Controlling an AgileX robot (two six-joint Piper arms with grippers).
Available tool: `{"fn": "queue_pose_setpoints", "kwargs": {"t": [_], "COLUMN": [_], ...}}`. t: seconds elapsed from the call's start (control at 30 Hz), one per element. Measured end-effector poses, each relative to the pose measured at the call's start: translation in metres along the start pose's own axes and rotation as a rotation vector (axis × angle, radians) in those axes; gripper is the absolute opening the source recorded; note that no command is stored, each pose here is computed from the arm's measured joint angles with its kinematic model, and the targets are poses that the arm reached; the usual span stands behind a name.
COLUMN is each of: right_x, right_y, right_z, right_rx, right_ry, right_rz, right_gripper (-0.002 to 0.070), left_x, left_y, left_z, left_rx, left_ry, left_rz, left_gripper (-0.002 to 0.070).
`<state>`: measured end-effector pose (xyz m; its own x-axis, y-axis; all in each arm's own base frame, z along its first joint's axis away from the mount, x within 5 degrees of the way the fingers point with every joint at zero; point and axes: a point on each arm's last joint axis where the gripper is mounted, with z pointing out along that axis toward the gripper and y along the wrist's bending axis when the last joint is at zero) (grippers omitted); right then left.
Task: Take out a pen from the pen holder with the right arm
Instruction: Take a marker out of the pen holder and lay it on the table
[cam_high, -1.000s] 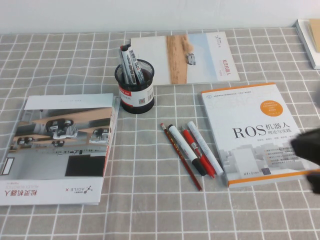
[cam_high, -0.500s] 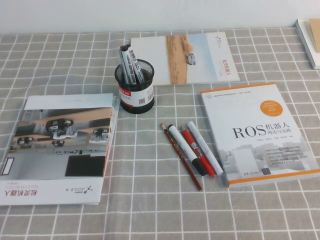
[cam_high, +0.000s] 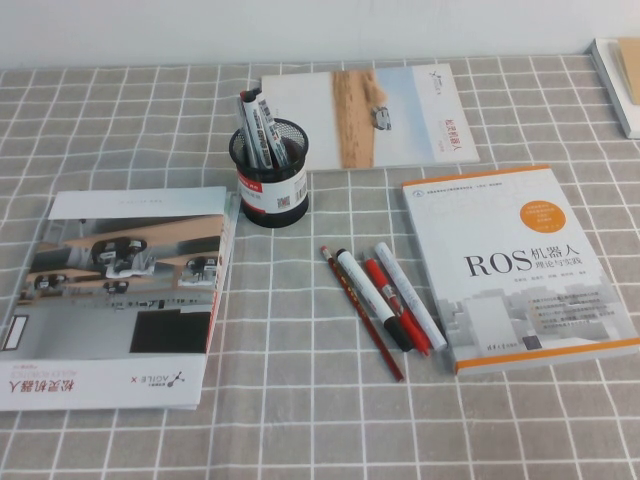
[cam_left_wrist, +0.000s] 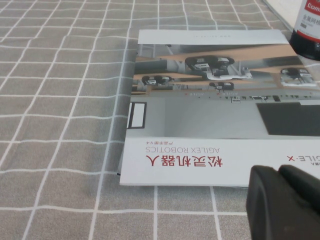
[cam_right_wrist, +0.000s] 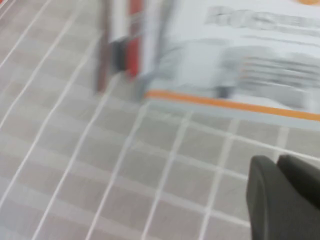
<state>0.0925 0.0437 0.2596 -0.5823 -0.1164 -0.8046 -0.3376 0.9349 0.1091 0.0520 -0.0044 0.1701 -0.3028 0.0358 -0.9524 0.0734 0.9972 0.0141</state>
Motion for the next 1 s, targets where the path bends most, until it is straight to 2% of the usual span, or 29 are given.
{"fn": "queue_pose_setpoints", "kwargs": {"t": [0.17, 0.33, 0.6, 0.87, 1.0], "right_x": [0.025, 0.053, 0.076, 0.084, 0.084], "right_y": [-0.022, -0.031, -0.030, -0.032, -0.032], "right_z": [-0.001, -0.005, -0.010, -0.003, -0.003], "right_rx": [0.134, 0.232, 0.245, 0.253, 0.285], "right_ry": [-0.176, -0.309, -0.452, -0.451, -0.440], "right_rz": [0.201, 0.267, 0.261, 0.258, 0.112], "right_gripper": [-0.0013, -0.0012, -0.0012, -0.0012, -0.0012], "left_x": [0.000, 0.000, 0.000, 0.000, 0.000], "left_y": [0.000, 0.000, 0.000, 0.000, 0.000], "left_z": [0.000, 0.000, 0.000, 0.000, 0.000], "left_rx": [0.000, 0.000, 0.000, 0.000, 0.000], "left_ry": [0.000, 0.000, 0.000, 0.000, 0.000], "left_rz": [0.000, 0.000, 0.000, 0.000, 0.000], "left_gripper": [-0.0005, -0.0005, -0.0005, -0.0005, -0.0005]}}
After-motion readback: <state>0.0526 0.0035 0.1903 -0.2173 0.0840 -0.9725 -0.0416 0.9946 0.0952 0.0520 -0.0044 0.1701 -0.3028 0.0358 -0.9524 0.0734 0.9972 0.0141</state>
